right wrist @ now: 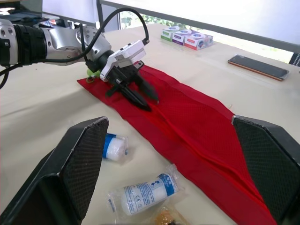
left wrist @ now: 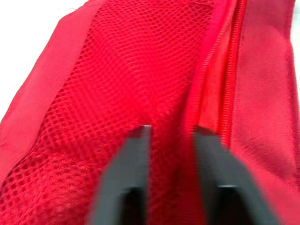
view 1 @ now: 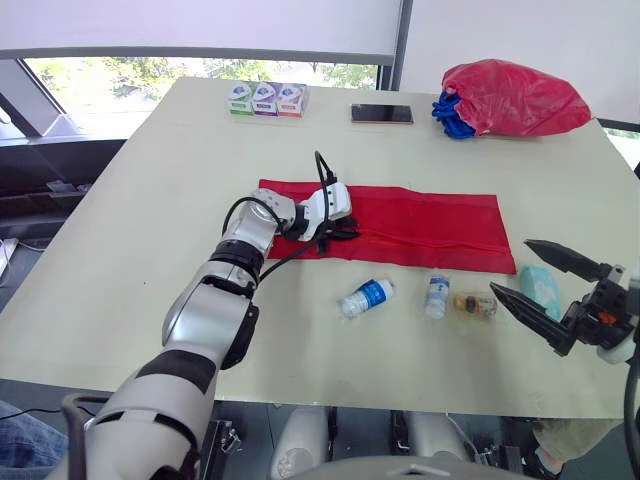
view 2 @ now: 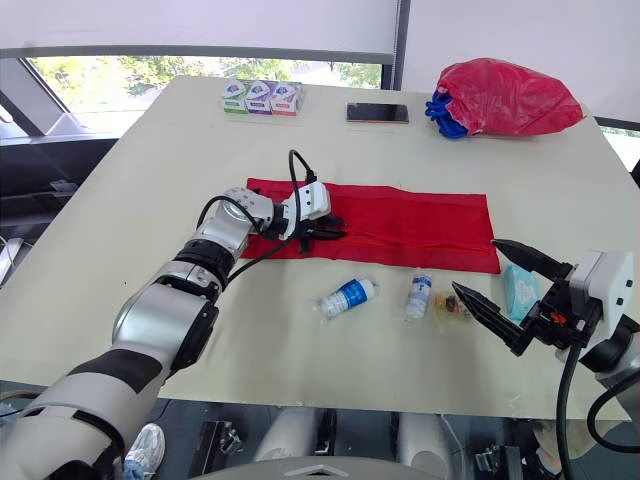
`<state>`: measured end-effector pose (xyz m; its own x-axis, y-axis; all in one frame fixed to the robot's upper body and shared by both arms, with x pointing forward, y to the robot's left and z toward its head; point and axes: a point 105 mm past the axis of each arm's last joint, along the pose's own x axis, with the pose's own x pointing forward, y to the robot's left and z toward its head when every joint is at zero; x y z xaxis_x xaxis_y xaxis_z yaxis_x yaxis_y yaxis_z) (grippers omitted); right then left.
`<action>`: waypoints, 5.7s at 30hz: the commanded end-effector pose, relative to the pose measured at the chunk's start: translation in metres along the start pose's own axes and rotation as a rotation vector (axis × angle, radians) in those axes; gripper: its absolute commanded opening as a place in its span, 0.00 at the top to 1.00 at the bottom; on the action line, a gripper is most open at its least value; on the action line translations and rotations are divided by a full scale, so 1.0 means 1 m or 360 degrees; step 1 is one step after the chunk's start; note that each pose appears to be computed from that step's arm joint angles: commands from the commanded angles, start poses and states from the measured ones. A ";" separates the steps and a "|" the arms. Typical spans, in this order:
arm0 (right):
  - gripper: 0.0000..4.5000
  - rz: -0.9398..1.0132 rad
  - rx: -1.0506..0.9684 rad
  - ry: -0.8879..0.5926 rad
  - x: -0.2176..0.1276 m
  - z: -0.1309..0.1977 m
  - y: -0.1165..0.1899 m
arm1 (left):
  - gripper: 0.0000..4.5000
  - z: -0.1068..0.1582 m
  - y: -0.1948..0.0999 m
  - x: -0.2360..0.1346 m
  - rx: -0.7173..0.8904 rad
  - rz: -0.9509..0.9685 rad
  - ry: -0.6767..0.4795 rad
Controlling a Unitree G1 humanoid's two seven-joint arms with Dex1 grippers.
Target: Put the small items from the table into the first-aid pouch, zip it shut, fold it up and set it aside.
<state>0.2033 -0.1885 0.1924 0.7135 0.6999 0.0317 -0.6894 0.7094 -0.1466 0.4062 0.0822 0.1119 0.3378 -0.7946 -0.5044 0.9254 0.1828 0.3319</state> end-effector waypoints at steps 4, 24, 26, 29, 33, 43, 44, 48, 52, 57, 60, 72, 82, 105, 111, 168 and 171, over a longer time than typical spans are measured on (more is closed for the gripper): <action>0.00 0.0045 -0.0052 -0.0050 0.004 0.008 0.009 | 0.97 0.019 0.003 -0.004 0.0068 -0.0067 -0.0085; 0.00 0.0145 -0.0016 -0.0022 0.010 0.002 0.022 | 0.97 0.035 0.010 -0.024 0.0164 0.0021 -0.0272; 0.00 0.0155 -0.0014 -0.0021 0.010 0.002 0.022 | 0.97 0.033 0.009 -0.026 0.0161 0.0033 -0.0277; 0.00 0.0165 -0.0016 -0.0017 0.009 0.001 0.021 | 0.97 0.030 0.007 -0.028 0.0155 0.0046 -0.0271; 0.00 0.0241 -0.0034 0.0014 0.012 0.000 0.021 | 0.97 0.024 0.003 -0.029 0.0150 0.0043 -0.0247; 0.00 0.0696 -0.0292 0.0396 0.057 -0.035 0.020 | 0.97 0.018 0.000 -0.024 0.0210 0.0038 -0.0182; 0.00 0.0771 -0.0343 0.0422 0.068 -0.038 0.021 | 0.97 0.018 -0.001 -0.023 0.0214 0.0035 -0.0180; 0.00 0.0944 -0.0448 0.0458 0.098 -0.043 0.026 | 0.97 0.019 -0.002 -0.021 0.0227 0.0028 -0.0176; 0.00 0.1107 -0.0703 0.0521 0.131 -0.053 0.030 | 0.97 0.019 -0.001 -0.020 0.0227 0.0039 -0.0177; 0.00 0.1304 -0.0899 0.0699 0.141 -0.075 0.027 | 0.97 0.016 -0.001 -0.021 0.0214 0.0055 -0.0171; 0.00 0.1371 -0.0962 0.0751 0.146 -0.081 0.026 | 0.97 0.015 -0.002 -0.022 0.0211 0.0054 -0.0170; 0.11 0.1521 -0.0949 0.0742 0.162 -0.083 0.039 | 1.00 0.015 -0.004 -0.018 0.0199 0.0058 -0.0175; 0.96 0.1351 -0.0754 0.0725 0.148 -0.068 0.032 | 1.00 0.016 -0.006 -0.015 0.0184 0.0062 -0.0197; 1.00 0.0051 0.0564 0.1126 0.144 -0.082 0.021 | 1.00 0.028 -0.018 -0.009 0.0069 0.0055 -0.0332; 1.00 -0.0077 0.0815 0.1035 0.154 -0.082 0.008 | 1.00 0.028 -0.017 -0.011 0.0078 0.0076 -0.0327; 1.00 -0.0052 0.1950 0.0656 0.233 -0.031 0.051 | 1.00 0.043 -0.045 0.005 0.0160 -0.0073 -0.0426; 1.00 -0.0100 0.1917 0.0616 0.234 -0.031 0.047 | 1.00 0.045 -0.046 0.004 0.0161 -0.0086 -0.0448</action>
<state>0.3502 -0.0327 0.1249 0.6279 0.6225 -0.4672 -0.0226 0.6146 0.7885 0.3694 0.0659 0.1271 0.3033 -0.9026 -0.3056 0.9049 0.1723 0.3892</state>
